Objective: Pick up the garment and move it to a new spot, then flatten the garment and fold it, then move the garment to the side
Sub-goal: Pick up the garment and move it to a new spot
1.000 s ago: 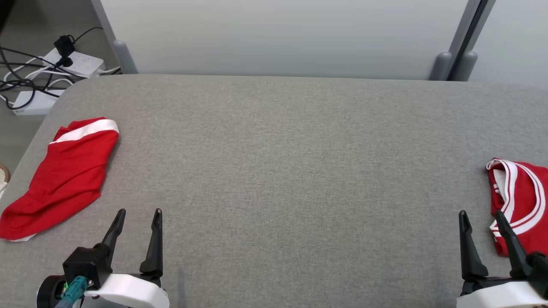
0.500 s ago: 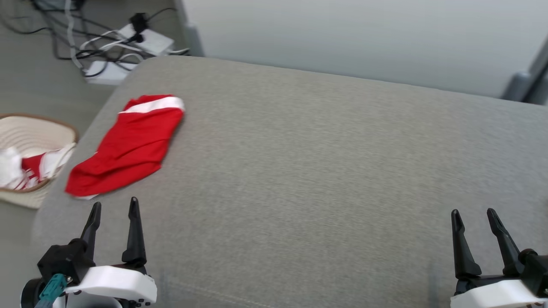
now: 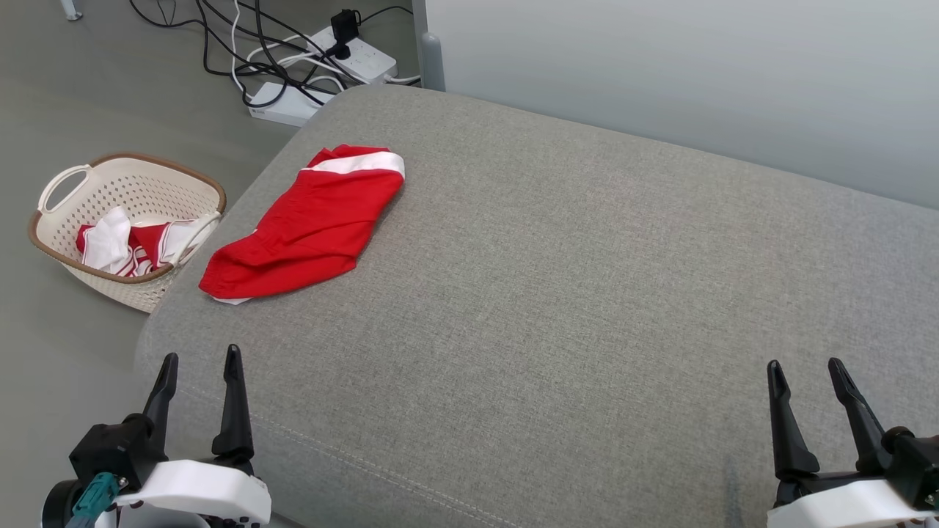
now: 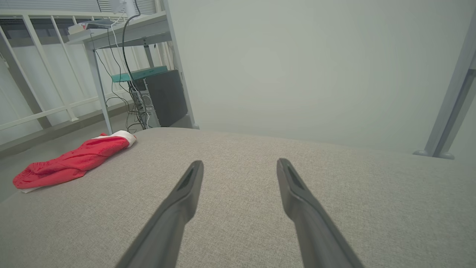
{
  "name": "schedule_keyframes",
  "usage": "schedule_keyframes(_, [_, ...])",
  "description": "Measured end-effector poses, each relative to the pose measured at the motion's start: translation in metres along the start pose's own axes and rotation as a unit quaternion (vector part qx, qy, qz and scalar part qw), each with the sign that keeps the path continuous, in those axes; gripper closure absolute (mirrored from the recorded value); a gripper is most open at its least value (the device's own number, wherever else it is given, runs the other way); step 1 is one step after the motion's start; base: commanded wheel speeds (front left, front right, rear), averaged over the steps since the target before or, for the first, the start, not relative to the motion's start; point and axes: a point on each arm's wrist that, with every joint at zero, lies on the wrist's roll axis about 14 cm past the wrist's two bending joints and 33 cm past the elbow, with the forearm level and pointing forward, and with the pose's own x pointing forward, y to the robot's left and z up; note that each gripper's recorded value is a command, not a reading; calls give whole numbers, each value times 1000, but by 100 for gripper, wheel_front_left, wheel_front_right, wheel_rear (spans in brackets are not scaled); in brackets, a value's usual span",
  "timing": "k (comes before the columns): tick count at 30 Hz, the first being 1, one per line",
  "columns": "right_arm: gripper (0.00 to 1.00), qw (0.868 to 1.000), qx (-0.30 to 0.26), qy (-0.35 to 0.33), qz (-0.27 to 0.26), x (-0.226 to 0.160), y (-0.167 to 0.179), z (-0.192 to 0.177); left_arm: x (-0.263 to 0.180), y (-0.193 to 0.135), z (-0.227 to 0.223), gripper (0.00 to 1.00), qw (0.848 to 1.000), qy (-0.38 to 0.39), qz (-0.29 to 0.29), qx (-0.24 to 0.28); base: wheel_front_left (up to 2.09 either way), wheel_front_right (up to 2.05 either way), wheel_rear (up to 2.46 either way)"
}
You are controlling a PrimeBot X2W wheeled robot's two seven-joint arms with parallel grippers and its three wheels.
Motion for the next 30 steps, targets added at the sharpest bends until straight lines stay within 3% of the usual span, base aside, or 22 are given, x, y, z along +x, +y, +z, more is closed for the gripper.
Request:
schedule_keyframes(13, [0, 1000, 4, 14, 4, 4, 0, -7, 10, -12, -3, 0, 1000, 8, -27, -4, 0, 0, 0])
schedule_keyframes(21, [0, 1000, 2, 26, 7, 18, -8, -15, 93, -29, 92, 0, 995, -55, -79, 16, 0, 0, 0])
schedule_keyframes(26, [0, 1000, 2, 21, 2, 30, -19, -14, 154, -40, 104, 0, 995, 4, -98, 16, 0, 0, 0])
schedule_keyframes(30, [0, 999, 1, 30, -13, 32, -35, -23, 192, -41, 69, 0, 990, 106, -90, 20, 0, 0, 0])
